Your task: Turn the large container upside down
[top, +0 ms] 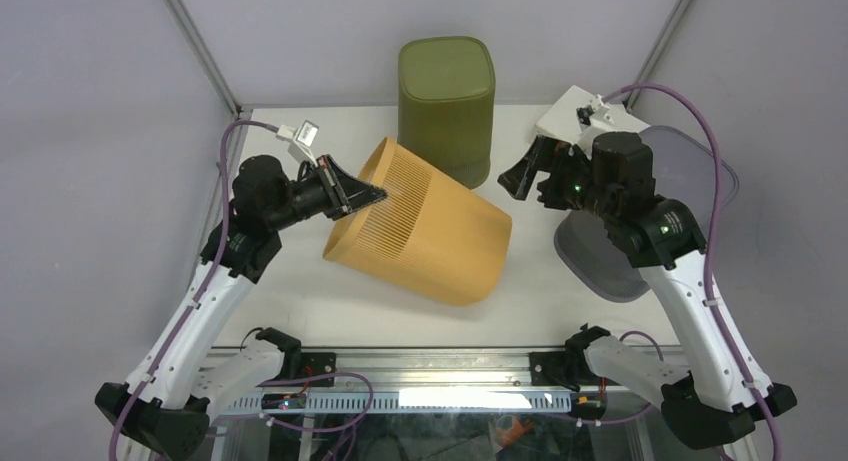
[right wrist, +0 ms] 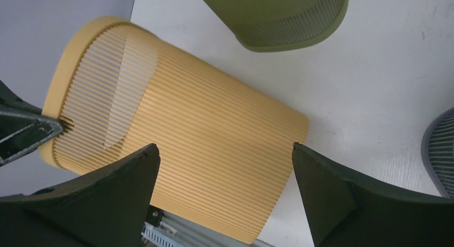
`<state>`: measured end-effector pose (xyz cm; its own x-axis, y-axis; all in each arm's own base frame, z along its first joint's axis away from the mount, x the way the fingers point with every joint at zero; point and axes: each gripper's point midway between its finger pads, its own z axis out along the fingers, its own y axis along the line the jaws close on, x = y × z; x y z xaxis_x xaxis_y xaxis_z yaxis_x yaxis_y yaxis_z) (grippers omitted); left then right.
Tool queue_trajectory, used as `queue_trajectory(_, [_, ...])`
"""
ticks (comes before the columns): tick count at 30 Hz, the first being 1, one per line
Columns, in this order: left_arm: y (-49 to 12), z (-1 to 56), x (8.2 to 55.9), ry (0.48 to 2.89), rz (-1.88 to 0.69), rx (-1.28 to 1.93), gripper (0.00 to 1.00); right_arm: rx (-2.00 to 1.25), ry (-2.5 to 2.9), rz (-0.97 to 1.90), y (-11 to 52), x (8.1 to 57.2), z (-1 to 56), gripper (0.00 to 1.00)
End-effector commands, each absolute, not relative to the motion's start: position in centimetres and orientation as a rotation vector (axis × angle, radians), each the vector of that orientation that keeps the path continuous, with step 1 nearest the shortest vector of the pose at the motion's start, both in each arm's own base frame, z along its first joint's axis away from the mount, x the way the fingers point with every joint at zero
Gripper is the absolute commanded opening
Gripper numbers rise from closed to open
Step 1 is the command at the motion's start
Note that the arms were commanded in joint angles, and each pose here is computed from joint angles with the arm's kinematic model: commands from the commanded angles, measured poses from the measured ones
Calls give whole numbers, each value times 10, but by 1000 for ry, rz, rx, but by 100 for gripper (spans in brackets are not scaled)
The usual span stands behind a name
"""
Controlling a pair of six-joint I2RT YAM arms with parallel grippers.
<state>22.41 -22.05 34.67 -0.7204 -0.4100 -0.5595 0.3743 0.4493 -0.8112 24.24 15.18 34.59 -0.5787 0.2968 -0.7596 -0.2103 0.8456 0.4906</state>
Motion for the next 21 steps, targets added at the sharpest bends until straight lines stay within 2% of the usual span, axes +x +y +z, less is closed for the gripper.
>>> queue_trajectory(1, [-227, 402, 217, 1679, -1525, 12, 0, 12, 2195, 727, 160, 228, 326, 99])
queue_trajectory(7, [-227, 354, 230, 1755, -1507, -81, 0, 30, 2266, 710, 160, 226, 304, 99])
queue_trajectory(13, [-214, 296, 240, 1853, -1375, -218, 0, 114, 2325, 664, 153, 223, 281, 98])
queue_trajectory(14, [-211, 287, 240, 1868, -1351, -239, 3, 124, 2332, 653, 151, 223, 277, 98])
queue_trajectory(18, [-203, 261, 239, 1930, -1273, -275, 25, 154, 2371, 606, 145, 220, 261, 97])
queue_trajectory(21, [-196, 247, 240, 1991, -1179, -255, 49, 165, 2389, 629, 149, 217, 252, 97])
